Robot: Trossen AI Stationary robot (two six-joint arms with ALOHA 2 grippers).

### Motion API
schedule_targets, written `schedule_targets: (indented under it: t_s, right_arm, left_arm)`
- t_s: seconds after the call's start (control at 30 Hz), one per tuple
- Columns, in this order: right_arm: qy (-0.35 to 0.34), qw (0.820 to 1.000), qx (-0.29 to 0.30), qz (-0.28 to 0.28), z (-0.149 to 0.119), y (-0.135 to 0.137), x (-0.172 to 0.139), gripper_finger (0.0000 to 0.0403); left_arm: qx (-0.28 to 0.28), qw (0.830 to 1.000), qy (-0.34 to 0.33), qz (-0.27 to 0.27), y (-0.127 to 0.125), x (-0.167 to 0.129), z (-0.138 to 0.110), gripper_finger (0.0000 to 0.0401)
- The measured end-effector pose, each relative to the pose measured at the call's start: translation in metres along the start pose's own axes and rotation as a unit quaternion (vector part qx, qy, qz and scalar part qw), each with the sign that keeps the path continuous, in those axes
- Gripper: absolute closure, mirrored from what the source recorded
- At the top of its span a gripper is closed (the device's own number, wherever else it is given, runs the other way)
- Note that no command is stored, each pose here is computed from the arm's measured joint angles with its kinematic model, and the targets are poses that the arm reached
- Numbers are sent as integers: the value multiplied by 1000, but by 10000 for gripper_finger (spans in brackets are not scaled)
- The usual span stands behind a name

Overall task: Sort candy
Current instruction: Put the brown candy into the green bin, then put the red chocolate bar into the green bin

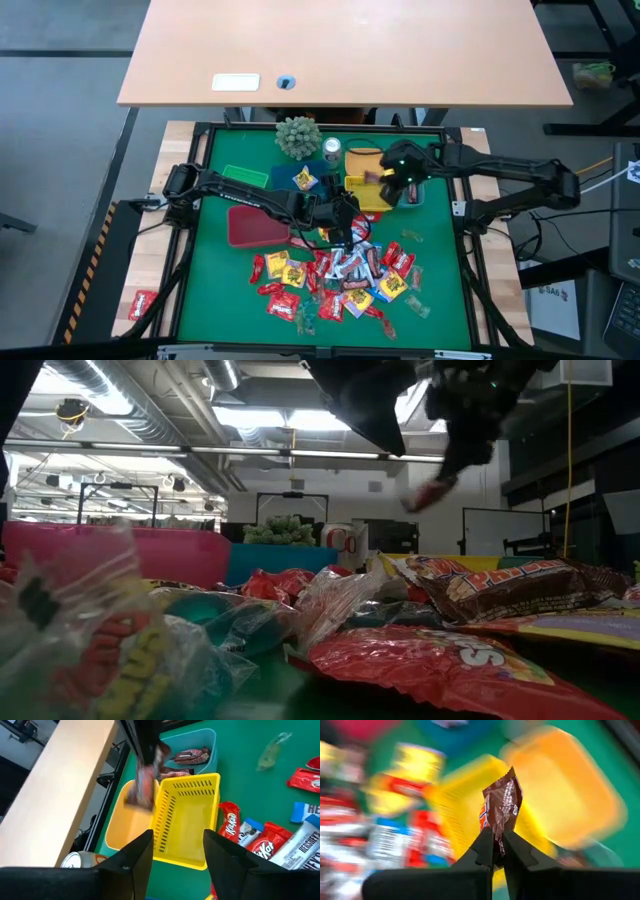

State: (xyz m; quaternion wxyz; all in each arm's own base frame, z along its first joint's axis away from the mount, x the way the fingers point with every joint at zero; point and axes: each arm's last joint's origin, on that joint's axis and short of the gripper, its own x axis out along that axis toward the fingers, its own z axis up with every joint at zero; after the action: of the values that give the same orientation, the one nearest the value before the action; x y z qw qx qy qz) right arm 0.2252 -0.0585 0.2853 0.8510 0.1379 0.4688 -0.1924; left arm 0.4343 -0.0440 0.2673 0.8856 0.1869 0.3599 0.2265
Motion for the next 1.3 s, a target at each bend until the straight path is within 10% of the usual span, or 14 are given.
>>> schedule_targets:
  t_s: [0.27, 0.93, 1.3]
  right_arm:
    - [92, 981, 20, -168, -18, -25, -1, 381]
    - [100, 978, 18, -182, -20, -28, -2, 310]
    - [102, 979, 19, -173, -20, -27, -2, 230]
  left_arm:
    - [1, 1000, -1, -30, -2, 0, 0, 240]
    - [94, 990, 93, -55, -19, -16, -23, 240]
    - [17, 932, 287, -218, -39, -46, -56, 240]
